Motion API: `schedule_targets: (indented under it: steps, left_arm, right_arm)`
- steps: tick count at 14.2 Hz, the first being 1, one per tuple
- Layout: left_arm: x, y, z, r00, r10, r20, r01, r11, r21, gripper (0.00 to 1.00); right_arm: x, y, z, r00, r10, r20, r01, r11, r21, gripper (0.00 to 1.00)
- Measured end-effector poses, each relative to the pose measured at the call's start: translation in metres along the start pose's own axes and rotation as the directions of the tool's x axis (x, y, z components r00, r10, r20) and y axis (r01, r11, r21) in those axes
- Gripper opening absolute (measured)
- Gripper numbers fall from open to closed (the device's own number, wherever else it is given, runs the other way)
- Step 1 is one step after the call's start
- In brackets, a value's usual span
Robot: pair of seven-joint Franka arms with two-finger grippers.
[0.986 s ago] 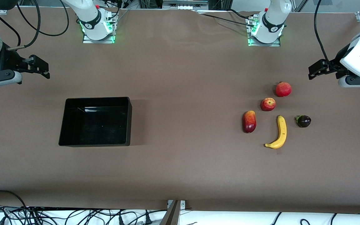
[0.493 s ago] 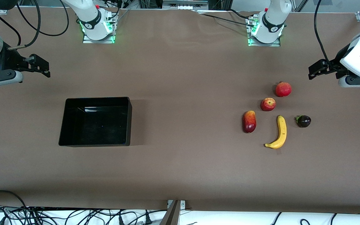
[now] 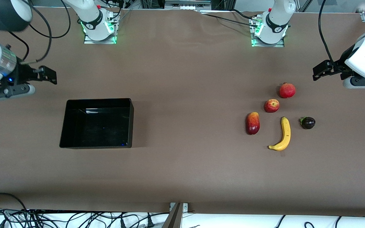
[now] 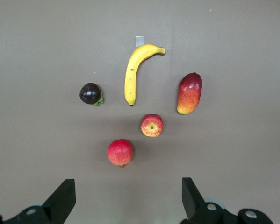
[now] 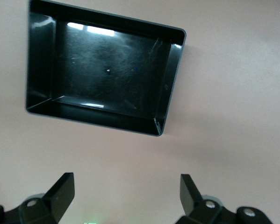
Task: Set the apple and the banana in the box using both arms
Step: 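Reach the right gripper to the black box rim and grasp it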
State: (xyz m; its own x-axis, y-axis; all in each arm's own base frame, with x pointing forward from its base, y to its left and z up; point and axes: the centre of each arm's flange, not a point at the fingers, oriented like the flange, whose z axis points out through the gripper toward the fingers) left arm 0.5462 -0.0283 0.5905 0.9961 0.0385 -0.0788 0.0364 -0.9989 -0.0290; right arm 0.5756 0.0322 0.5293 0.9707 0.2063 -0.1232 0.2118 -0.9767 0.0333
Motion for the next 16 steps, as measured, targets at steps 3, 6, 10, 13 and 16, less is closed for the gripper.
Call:
schedule_targets:
  steps: [3, 6, 10, 13, 16]
  left_arm:
    - [0.0, 0.0, 0.0, 1.0, 0.0, 0.0, 0.0, 1.0, 0.0, 1.0]
    - [0.0, 0.0, 0.0, 1.0, 0.0, 0.0, 0.0, 1.0, 0.0, 1.0]
    - [0.0, 0.0, 0.0, 1.0, 0.0, 0.0, 0.0, 1.0, 0.0, 1.0]
    - [0.0, 0.0, 0.0, 1.0, 0.0, 0.0, 0.0, 1.0, 0.0, 1.0]
    - [0.0, 0.0, 0.0, 1.0, 0.0, 0.0, 0.0, 1.0, 0.0, 1.0]
  right_arm:
    - [0.006, 0.023, 0.058, 0.999, 0.038, -0.012, -0.038, 0.999, -0.007, 1.0]
    - [0.006, 0.034, 0.117, 0.998, 0.058, -0.011, -0.058, 0.998, -0.011, 1.0]
    - [0.014, 0.035, 0.165, 0.998, 0.062, 0.004, -0.061, 0.998, -0.024, 1.0]
    - [0.017, 0.045, 0.211, 0.997, 0.078, -0.016, -0.078, 0.996, -0.04, 1.0]
    - [0.024, 0.061, 0.245, 0.994, 0.097, -0.043, -0.099, 0.993, -0.059, 1.0]
